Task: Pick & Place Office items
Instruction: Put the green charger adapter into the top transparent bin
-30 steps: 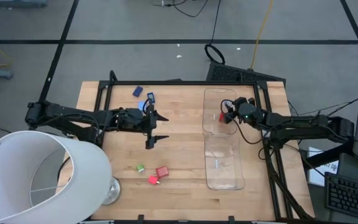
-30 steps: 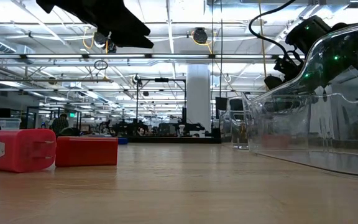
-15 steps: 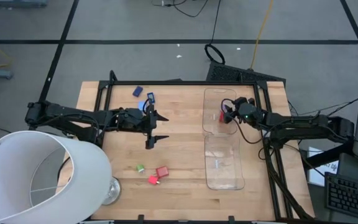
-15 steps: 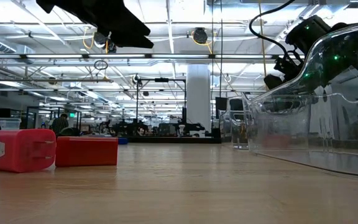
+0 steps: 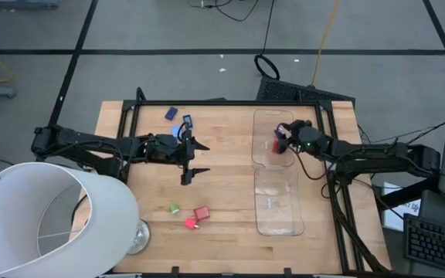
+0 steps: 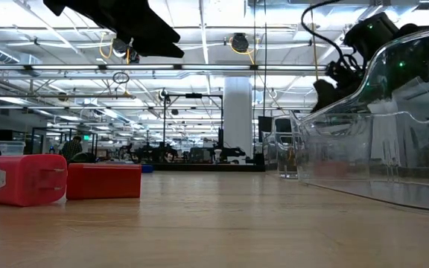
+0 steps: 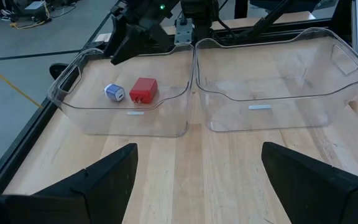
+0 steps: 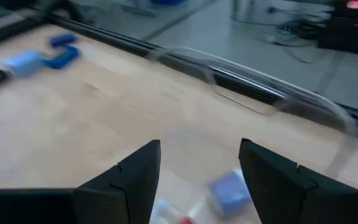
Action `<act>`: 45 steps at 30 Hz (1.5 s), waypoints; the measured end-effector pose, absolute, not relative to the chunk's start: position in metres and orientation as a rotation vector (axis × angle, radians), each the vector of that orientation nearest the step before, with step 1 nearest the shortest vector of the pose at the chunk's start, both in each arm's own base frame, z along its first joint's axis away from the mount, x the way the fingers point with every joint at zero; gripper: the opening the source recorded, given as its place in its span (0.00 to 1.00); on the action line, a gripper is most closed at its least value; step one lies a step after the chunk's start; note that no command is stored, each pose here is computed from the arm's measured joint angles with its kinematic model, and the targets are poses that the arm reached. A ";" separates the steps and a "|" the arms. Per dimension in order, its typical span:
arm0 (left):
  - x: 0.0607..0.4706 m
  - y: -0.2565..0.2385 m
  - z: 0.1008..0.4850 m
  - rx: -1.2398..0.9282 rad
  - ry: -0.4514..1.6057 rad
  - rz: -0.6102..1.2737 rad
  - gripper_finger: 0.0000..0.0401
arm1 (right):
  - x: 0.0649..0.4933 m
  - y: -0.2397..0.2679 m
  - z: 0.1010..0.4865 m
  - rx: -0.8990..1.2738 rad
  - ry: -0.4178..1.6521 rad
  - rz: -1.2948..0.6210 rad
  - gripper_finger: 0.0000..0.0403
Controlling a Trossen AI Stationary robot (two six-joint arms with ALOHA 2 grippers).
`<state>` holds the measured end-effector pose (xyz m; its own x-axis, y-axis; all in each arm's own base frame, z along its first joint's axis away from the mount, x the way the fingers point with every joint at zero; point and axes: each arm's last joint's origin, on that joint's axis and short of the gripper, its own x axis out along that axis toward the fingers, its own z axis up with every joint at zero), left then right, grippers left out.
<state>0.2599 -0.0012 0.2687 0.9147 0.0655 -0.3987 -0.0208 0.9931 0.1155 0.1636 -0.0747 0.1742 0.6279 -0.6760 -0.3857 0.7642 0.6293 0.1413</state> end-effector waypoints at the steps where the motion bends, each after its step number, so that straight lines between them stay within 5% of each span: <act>1: 0.260 -0.001 0.269 0.110 0.414 0.045 0.86 | 0.165 -0.074 0.176 0.311 0.297 -0.810 0.51; 31: 0.260 -0.001 0.269 0.110 0.415 0.045 0.84 | 0.188 -0.028 0.209 0.219 0.055 -0.020 0.51; 45: 0.259 -0.001 0.266 0.086 0.442 0.049 0.84 | 0.156 0.002 0.248 0.119 -0.168 0.224 0.51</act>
<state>0.2589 -0.0012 0.2662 0.9030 0.0658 -0.4246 -0.0284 0.9952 0.0939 0.1558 0.0023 0.2477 0.9612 0.2104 0.1784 -0.2302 0.9681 0.0986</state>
